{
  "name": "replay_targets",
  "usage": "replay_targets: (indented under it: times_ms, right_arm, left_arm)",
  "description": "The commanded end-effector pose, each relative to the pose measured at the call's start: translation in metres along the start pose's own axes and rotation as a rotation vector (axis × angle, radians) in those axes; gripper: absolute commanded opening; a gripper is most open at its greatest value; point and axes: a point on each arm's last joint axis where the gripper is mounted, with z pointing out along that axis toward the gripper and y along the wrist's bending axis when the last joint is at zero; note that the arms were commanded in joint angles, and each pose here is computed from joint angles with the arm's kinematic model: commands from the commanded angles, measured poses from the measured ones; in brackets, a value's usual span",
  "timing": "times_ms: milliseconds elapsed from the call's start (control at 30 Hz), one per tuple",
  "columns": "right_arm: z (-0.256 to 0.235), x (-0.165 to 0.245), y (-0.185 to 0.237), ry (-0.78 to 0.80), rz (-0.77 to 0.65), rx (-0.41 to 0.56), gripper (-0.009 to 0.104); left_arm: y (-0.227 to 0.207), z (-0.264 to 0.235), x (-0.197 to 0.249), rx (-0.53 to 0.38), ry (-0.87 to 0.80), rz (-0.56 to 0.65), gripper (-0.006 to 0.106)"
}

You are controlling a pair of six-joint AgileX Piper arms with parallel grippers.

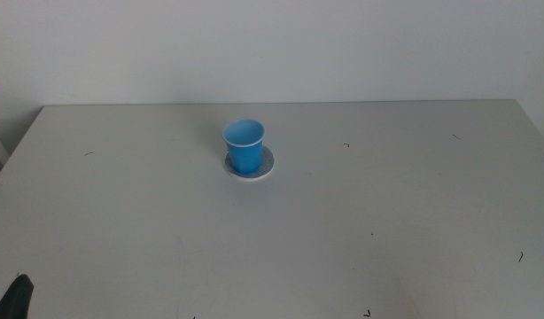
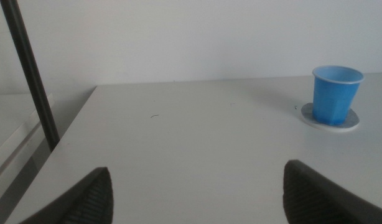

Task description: Place an empty cup on a cup mat.

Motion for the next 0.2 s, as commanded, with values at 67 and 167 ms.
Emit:
replay_targets:
  times_ms: [67, 167]
  right_arm:
    - [-0.0026, -0.0119, 0.0002, -0.109, -0.017, -0.002, 0.094]
    - [-0.0026, -0.0119, 0.0002, -0.109, -0.017, -0.002, 0.094]
  left_arm:
    - [0.0005, -0.0013, -0.009, -0.006, -0.09, -0.026, 0.104]
    - [0.0005, -0.0022, -0.0095, -0.005, -0.1, -0.025, 0.104]
